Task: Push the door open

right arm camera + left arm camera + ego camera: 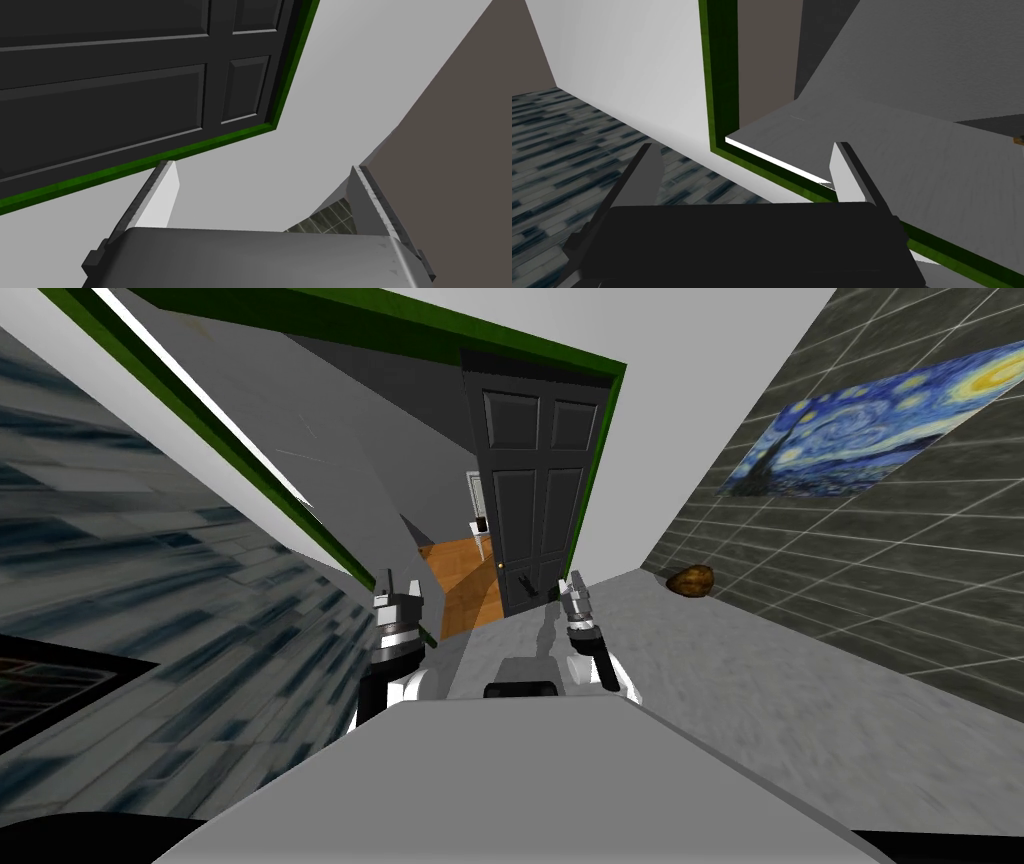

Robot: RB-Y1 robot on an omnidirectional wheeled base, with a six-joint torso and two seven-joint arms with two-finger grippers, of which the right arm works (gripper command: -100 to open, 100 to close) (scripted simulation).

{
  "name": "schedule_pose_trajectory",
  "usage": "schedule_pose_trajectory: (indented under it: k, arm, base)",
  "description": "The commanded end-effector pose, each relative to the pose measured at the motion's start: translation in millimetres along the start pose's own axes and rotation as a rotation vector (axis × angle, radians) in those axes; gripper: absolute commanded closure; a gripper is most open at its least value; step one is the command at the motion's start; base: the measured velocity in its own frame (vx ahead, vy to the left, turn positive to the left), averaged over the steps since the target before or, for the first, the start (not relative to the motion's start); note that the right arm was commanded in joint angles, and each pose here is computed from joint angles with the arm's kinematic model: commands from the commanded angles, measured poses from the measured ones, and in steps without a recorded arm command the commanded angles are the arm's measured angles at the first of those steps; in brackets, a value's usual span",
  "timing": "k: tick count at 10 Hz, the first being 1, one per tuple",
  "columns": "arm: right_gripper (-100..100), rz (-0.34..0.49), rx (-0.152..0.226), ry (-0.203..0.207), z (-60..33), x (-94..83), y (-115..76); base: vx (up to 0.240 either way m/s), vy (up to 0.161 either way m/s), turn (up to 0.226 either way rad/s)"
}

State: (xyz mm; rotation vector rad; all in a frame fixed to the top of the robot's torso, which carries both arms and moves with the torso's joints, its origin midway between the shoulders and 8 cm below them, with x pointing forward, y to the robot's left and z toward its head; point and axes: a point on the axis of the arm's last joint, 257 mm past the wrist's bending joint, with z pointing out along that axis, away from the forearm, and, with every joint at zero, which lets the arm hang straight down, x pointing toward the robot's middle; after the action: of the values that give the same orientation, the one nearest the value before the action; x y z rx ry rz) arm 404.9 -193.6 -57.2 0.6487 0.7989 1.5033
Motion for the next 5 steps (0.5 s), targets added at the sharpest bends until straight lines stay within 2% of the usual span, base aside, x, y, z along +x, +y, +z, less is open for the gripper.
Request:
schedule_pose_trajectory:
  k: [1, 5]
  arm:
    - [-100, 0.016, 0.019, 0.013, -2.8, 6.6, -11.4]
    - [-100, 0.055, 0.069, 0.048, -10.1, 25.5, -40.4]
  base:
    - [0.094, 0.038, -0.053]
    - [0.089, 0.043, -0.053]
